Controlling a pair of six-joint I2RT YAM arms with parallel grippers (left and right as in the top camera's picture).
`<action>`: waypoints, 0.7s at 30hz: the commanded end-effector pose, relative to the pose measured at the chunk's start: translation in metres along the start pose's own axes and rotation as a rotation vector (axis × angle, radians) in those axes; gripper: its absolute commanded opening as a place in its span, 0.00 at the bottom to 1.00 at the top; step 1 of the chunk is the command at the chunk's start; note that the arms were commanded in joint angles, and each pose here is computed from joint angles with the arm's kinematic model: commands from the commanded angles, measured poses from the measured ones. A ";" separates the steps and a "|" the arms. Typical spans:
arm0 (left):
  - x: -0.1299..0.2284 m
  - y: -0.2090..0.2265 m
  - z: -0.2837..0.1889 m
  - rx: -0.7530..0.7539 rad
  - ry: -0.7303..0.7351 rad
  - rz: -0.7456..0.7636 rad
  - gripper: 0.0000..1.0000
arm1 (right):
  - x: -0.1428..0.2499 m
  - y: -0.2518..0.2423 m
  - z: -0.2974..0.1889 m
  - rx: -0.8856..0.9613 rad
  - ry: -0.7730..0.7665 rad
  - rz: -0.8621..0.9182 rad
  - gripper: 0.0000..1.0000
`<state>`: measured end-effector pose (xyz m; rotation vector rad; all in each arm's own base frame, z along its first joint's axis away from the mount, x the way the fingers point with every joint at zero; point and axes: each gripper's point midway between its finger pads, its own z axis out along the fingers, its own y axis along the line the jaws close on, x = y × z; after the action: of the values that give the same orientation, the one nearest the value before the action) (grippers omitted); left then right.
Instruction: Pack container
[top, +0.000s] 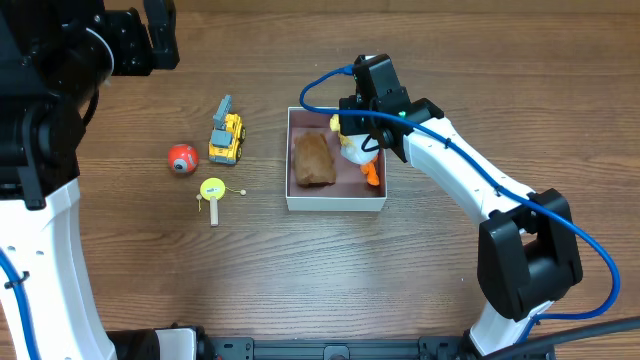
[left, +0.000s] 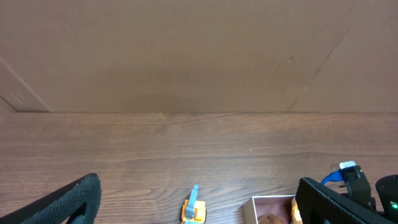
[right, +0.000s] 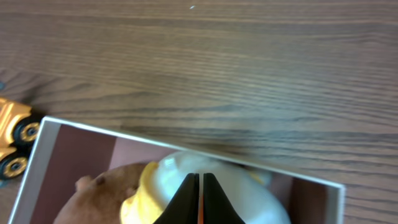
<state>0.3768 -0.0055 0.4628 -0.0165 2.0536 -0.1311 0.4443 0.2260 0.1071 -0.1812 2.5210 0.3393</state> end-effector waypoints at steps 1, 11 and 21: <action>-0.002 0.002 -0.001 -0.006 -0.007 0.018 1.00 | 0.019 0.022 0.011 -0.104 0.077 0.001 0.04; -0.002 0.002 -0.001 -0.006 -0.007 0.018 1.00 | 0.048 0.046 0.016 -0.121 0.155 -0.050 0.04; -0.002 0.002 -0.001 -0.006 -0.007 0.018 1.00 | 0.054 0.041 0.026 -0.094 0.170 -0.059 0.04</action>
<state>0.3768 -0.0055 0.4628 -0.0165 2.0536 -0.1311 0.4040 0.2709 0.0747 -0.3333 2.6452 0.4551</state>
